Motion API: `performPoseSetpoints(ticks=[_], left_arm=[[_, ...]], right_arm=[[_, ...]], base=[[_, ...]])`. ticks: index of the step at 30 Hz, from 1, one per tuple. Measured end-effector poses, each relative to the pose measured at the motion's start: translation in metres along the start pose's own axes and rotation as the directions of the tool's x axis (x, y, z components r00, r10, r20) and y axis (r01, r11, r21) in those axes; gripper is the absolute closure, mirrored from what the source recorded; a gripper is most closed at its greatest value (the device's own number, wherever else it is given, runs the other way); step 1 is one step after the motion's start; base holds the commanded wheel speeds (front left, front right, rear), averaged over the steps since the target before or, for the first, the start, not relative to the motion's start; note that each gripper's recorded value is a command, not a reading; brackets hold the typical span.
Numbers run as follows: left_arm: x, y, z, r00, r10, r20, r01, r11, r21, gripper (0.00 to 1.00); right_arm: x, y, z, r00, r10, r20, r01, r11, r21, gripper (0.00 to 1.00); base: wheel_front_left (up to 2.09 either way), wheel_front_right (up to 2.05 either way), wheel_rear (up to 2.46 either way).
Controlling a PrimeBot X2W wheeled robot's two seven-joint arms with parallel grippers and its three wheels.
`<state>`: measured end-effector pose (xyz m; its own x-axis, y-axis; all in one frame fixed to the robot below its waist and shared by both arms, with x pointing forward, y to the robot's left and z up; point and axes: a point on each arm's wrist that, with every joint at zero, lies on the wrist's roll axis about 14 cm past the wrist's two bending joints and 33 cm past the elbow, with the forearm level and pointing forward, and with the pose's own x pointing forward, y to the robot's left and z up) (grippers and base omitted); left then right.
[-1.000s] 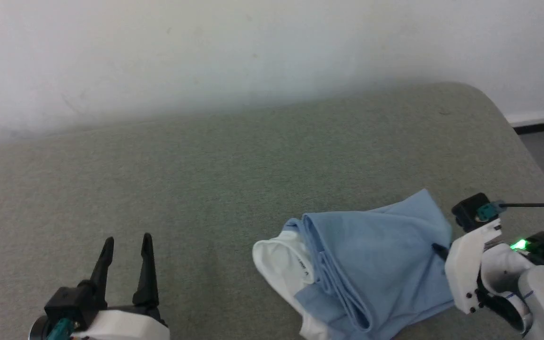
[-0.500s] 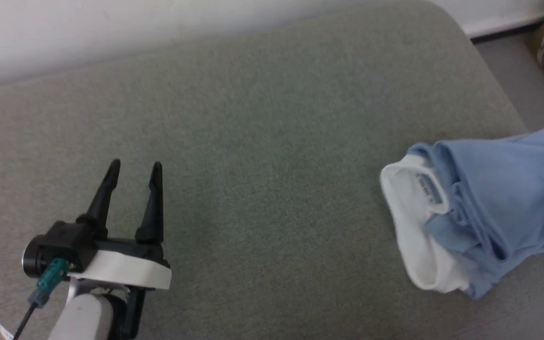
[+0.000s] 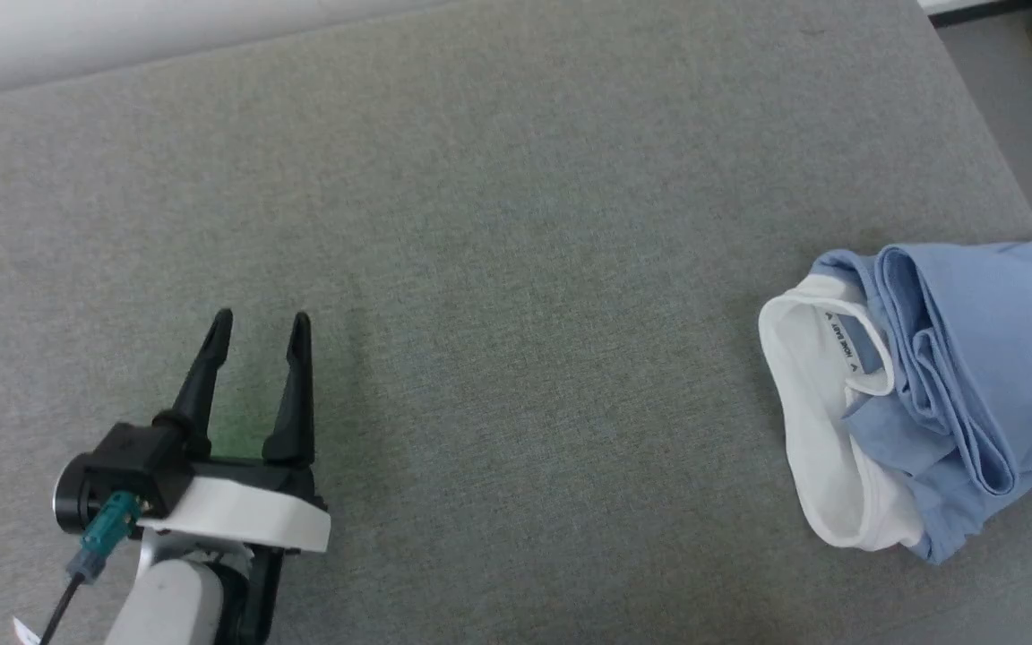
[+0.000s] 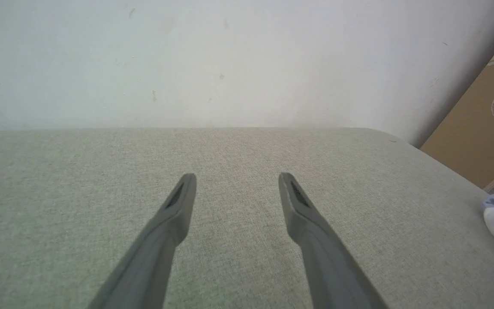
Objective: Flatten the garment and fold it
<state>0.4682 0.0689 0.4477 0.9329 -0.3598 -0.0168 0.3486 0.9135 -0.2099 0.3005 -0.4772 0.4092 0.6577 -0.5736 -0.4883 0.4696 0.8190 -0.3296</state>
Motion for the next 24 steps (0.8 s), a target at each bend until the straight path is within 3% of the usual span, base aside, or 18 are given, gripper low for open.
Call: performPoseSetpoints(ticks=[4, 11, 18, 24], left_arm=[[-0.015, 0.0, 0.005, 1.0, 0.029, -0.002, -0.029, 1.0, -0.01, 0.0], [-0.047, 0.004, 0.03, 0.995, 0.089, 0.047, -0.089, 0.996, 0.007, 0.0], [-0.076, 0.023, 0.055, 0.979, 0.174, 0.105, -0.178, 0.984, 0.029, 0.0], [-0.104, 0.051, 0.071, 0.953, 0.266, 0.147, -0.276, 0.959, 0.059, 0.0]], right_arm=[[-0.016, -0.004, 0.006, 0.994, -0.009, 0.105, 0.005, 0.999, 0.037, 0.0], [-0.055, 0.071, 0.037, 0.936, 0.15, 0.317, -0.195, 0.974, 0.114, 0.0], [-0.107, 0.163, 0.095, 0.797, 0.333, 0.504, -0.451, 0.883, 0.129, 0.0], [-0.149, 0.215, 0.136, 0.661, 0.437, 0.61, -0.6, 0.796, 0.081, 0.0]], base=[[0.0, 0.0, 0.0], [0.0, 0.0, 0.0], [0.0, 0.0, 0.0], [0.0, 0.0, 0.0]])
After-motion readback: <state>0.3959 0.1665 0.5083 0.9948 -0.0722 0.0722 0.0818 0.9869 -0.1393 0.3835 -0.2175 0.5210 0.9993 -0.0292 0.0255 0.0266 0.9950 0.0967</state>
